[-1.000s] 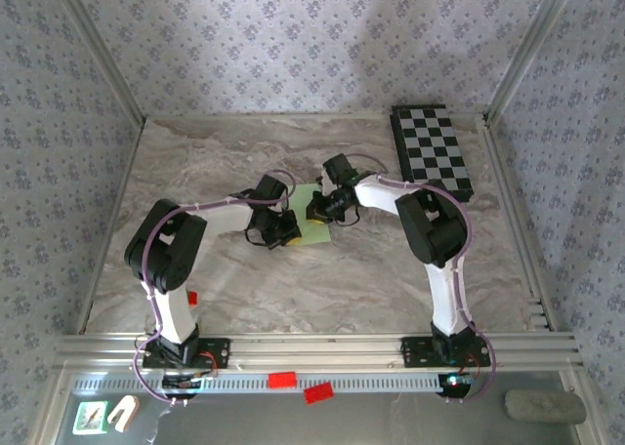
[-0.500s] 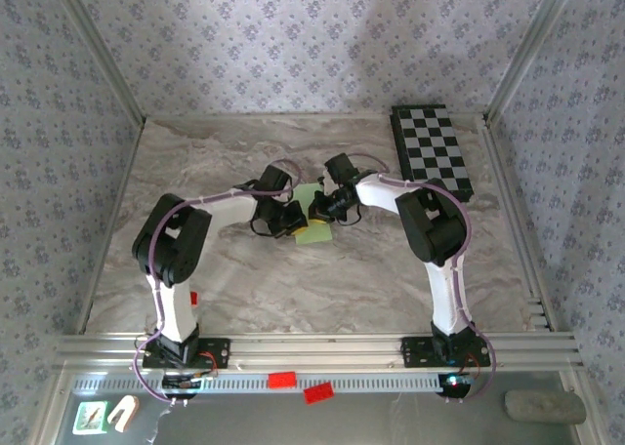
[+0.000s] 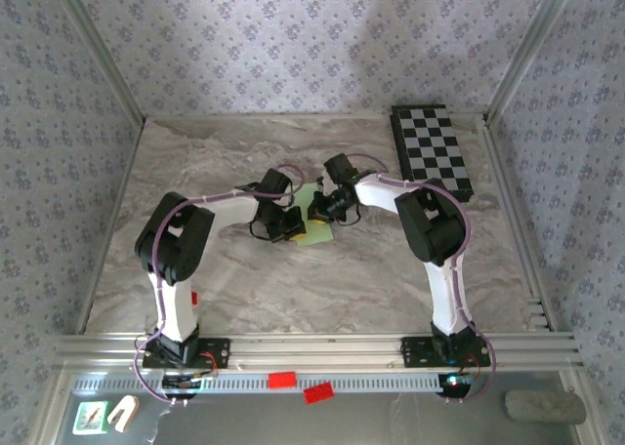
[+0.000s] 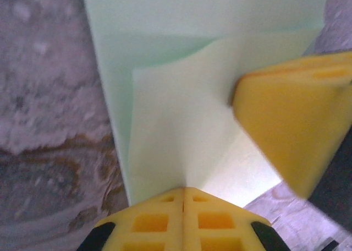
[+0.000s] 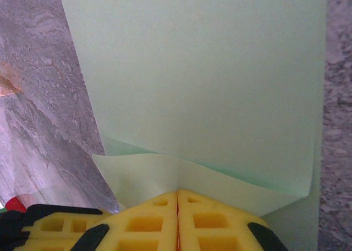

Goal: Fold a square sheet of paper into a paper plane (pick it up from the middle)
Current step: Fold the triangle a second time at the center of the table.

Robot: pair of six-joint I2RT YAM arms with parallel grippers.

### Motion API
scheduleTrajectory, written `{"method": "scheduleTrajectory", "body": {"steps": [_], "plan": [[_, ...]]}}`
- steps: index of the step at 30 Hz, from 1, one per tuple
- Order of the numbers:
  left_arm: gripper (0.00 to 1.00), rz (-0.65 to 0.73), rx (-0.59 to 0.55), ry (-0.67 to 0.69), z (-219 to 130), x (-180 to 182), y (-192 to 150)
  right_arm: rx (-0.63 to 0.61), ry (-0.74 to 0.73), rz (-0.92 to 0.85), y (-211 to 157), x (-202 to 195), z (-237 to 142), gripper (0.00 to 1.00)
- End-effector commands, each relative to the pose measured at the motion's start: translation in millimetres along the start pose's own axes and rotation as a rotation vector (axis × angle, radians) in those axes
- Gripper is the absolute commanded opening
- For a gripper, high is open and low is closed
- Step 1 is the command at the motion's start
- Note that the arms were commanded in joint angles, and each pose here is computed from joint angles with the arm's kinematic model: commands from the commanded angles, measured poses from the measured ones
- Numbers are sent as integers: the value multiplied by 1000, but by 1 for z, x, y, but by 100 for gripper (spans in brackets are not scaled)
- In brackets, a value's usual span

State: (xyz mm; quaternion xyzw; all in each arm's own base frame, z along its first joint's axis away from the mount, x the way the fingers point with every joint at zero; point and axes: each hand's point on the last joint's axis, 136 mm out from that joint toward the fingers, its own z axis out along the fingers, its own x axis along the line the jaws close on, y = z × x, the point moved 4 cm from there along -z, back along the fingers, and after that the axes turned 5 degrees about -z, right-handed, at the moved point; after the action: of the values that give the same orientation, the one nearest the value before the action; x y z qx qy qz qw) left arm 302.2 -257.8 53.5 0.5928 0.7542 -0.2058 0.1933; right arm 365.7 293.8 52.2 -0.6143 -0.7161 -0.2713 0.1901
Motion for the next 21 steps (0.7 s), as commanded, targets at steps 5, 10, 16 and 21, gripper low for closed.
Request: {"method": "scheduleTrajectory", "body": {"steps": [5, 10, 16, 21], "plan": [[7, 24, 142, 200, -12, 37, -53, 74, -128, 87, -19, -36, 19, 7], [7, 26, 128, 224, -19, 42, -57, 71, -116, 83, -18, -32, 17, 8], [10, 51, 12, 124, -49, 12, -38, 31, -38, 51, -7, -8, 2, 9], [20, 42, -136, 17, -80, -12, -11, -51, 49, -10, 7, 27, -31, 18]]}}
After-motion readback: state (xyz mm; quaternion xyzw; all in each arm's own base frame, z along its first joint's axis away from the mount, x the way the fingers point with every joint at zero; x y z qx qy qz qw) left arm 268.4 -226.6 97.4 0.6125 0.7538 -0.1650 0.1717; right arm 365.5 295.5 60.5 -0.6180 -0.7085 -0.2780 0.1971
